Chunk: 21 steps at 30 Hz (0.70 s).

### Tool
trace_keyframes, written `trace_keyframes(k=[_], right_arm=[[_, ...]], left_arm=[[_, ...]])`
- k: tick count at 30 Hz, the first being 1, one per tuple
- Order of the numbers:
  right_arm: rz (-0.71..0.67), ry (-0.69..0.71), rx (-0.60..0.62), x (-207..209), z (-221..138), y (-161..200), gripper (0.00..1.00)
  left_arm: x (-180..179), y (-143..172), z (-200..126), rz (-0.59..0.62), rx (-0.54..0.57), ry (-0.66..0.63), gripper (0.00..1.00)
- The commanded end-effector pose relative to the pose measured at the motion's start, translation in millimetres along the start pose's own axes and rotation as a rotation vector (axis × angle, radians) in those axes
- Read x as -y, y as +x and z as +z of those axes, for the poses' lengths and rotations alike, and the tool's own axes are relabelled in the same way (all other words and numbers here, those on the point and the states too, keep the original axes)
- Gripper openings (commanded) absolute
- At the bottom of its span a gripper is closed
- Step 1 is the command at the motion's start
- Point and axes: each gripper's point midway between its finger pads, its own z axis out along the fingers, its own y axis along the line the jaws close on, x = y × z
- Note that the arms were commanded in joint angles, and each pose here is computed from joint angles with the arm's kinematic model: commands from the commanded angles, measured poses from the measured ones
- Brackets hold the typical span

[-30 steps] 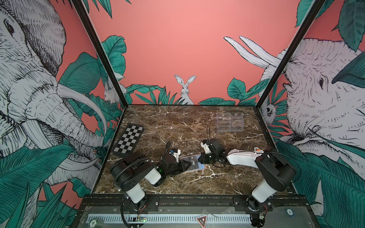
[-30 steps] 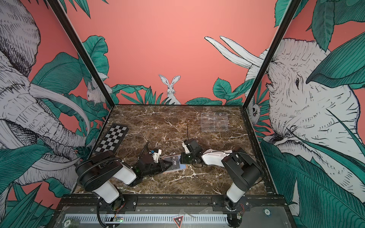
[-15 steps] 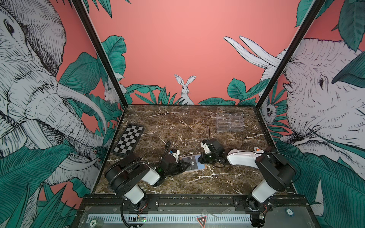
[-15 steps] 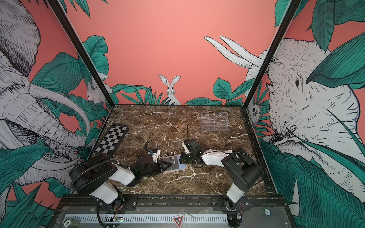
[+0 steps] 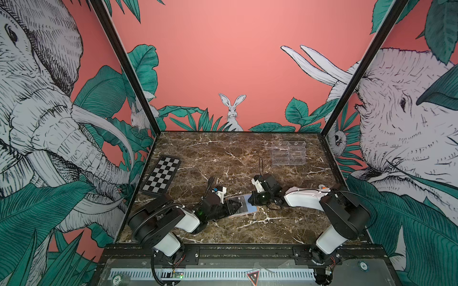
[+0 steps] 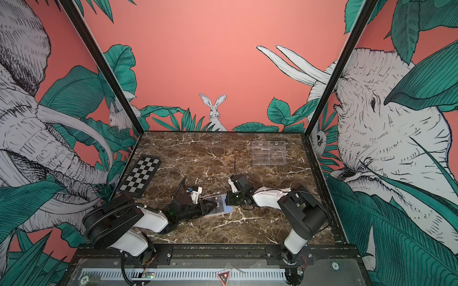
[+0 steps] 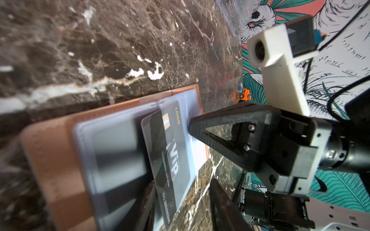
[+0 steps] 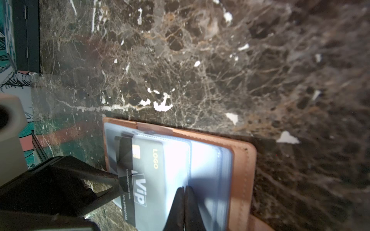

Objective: Take the credit cards out of the card holder
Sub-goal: Take out the credit card from the card slot.

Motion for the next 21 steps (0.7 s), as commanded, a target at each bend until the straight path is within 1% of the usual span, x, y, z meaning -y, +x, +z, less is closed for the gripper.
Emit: trace_keyframes(k=[1, 7, 15, 18, 21], right_arm=[[0.007, 0.063, -0.073, 15, 9, 20, 0.00], [0.004, 0.067, -0.058, 12, 5, 18, 0.00], [-0.059, 0.065, 0.040, -9, -30, -7, 0.00], [-0.062, 0.029, 0.050, -19, -32, -11, 0.00], [-0.063, 0.022, 0.039, -22, -28, -8, 0.00]], left_arm=[[-44, 20, -5, -0.051, -0.050, -0.146, 0.45], [-41, 19, -4, -0.052, -0.047, -0.135, 0.43], [-41, 20, -7, -0.048, -0.045, -0.138, 0.43], [-41, 19, -8, -0.046, -0.041, -0.135, 0.43], [-40, 18, -7, -0.046, -0.038, -0.131, 0.43]])
